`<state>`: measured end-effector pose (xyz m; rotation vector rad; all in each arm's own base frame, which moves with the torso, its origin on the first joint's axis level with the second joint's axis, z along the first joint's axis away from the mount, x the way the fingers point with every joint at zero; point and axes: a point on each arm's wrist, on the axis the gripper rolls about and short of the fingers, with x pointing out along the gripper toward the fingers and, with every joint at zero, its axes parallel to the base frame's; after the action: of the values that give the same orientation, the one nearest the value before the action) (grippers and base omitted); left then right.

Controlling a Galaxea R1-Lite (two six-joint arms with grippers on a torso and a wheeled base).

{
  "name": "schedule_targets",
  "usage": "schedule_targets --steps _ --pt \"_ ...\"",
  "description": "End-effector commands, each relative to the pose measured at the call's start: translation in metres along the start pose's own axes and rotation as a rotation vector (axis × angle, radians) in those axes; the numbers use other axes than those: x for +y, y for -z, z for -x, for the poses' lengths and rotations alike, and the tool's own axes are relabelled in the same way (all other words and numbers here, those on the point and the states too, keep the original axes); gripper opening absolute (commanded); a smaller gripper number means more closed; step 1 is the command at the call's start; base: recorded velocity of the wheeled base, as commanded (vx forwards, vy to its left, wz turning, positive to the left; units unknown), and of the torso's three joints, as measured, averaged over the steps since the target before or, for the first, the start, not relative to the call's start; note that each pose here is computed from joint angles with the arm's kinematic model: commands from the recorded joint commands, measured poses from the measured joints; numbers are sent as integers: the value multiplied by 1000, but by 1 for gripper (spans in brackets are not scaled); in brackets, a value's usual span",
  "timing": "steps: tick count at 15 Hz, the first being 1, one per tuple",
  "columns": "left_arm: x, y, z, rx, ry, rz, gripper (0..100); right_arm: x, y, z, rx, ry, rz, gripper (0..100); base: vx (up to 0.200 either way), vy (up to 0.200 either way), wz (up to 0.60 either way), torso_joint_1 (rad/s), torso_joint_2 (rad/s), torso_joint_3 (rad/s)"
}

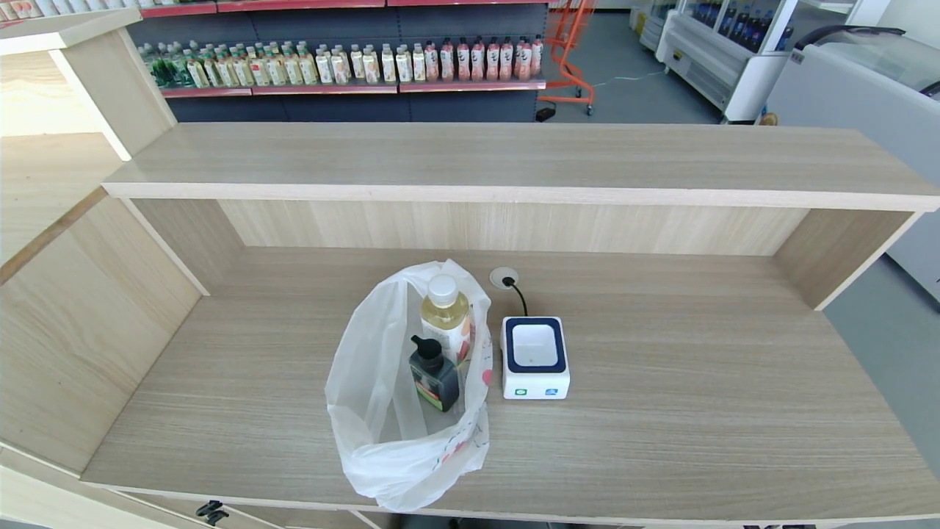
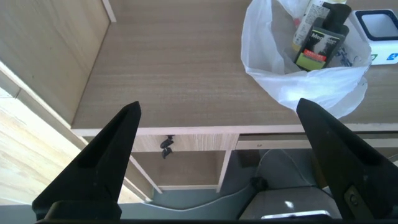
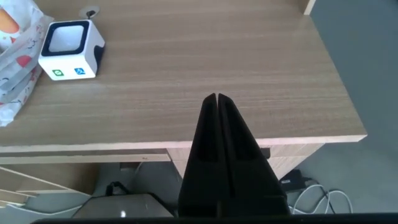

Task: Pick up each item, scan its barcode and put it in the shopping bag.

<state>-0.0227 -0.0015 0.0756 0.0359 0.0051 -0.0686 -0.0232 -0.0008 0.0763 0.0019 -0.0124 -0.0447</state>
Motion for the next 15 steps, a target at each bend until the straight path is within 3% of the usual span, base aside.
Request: schedule_targets --steps 1,4,7,15 --pt "0 0 0 -2 0 2 100 0 0 0 3 0 0 0 0 0 0 0 0 0" --pt "0 0 0 -2 0 2 100 0 0 0 3 0 0 0 0 0 0 0 0 0" --pt "0 0 0 -2 -1 4 100 0 0 0 3 0 0 0 200 0 0 -4 1 -1" --pt "0 0 0 -2 -1 4 100 0 0 0 3 0 0 0 0 0 0 0 0 0"
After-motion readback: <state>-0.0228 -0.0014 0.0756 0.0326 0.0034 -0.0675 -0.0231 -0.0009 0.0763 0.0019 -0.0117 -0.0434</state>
